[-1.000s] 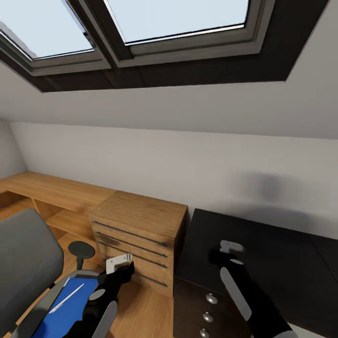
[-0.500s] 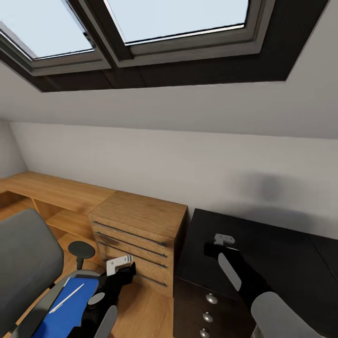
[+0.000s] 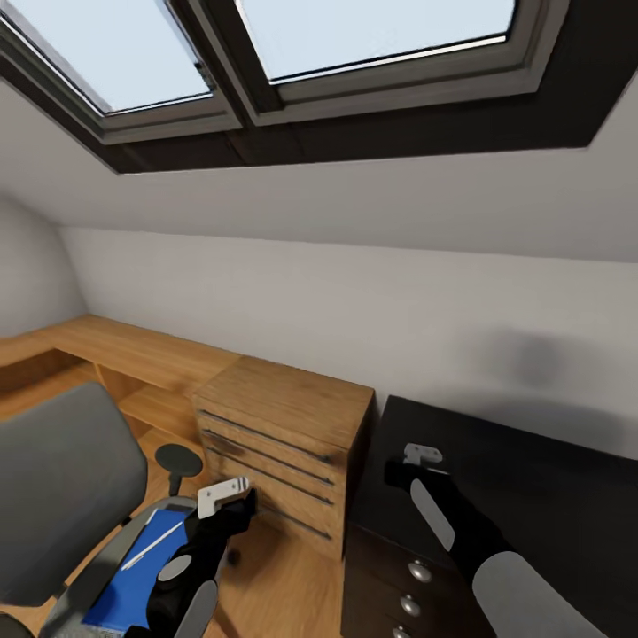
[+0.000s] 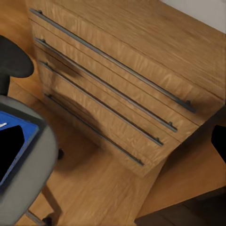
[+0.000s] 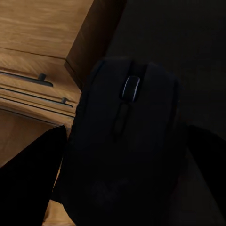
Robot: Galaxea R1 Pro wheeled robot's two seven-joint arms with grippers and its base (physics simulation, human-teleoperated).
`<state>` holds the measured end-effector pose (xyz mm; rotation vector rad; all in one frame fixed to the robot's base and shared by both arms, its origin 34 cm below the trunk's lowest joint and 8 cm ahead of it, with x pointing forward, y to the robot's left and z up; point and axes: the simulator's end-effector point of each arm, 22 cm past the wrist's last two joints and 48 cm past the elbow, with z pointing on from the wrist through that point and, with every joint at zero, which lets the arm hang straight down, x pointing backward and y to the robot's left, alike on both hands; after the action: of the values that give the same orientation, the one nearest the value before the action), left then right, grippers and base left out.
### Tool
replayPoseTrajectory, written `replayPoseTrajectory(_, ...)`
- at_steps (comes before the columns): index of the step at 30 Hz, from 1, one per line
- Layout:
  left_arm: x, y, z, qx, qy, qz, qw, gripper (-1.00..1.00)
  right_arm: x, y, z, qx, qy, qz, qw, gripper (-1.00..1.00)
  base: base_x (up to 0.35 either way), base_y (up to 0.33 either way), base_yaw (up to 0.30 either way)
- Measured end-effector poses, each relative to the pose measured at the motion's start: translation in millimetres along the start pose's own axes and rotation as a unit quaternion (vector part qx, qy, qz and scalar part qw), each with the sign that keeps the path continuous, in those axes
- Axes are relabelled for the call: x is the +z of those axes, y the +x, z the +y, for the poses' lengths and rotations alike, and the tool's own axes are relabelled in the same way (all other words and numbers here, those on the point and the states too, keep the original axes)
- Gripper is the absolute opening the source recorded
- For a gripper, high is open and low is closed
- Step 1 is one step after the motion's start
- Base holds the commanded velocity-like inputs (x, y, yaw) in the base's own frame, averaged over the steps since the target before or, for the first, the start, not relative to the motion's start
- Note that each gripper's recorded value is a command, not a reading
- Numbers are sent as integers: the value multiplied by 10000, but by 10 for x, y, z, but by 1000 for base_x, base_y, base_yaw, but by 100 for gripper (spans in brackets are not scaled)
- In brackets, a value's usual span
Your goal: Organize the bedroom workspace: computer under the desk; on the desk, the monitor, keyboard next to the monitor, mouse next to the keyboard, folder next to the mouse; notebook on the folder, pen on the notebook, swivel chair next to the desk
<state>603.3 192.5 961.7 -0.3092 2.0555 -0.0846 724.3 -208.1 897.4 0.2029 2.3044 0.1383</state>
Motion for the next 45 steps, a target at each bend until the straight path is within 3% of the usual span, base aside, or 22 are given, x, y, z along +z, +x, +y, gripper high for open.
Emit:
replayPoseTrajectory(15,70,64,7,-14,5,7,10000,100,131,295,-97,55,60,386,9992,-100,0,0,81)
replayPoseTrajectory(18,93,87,14,-12,-1,8,10000,100,165,386,-144,184,70,524,9984,-100,0,0,0)
replayPoseTrajectory(45,295,316,60,-13,0,7,10000,100,420,604,-216,243,92,591,9979,-100,0,0,0)
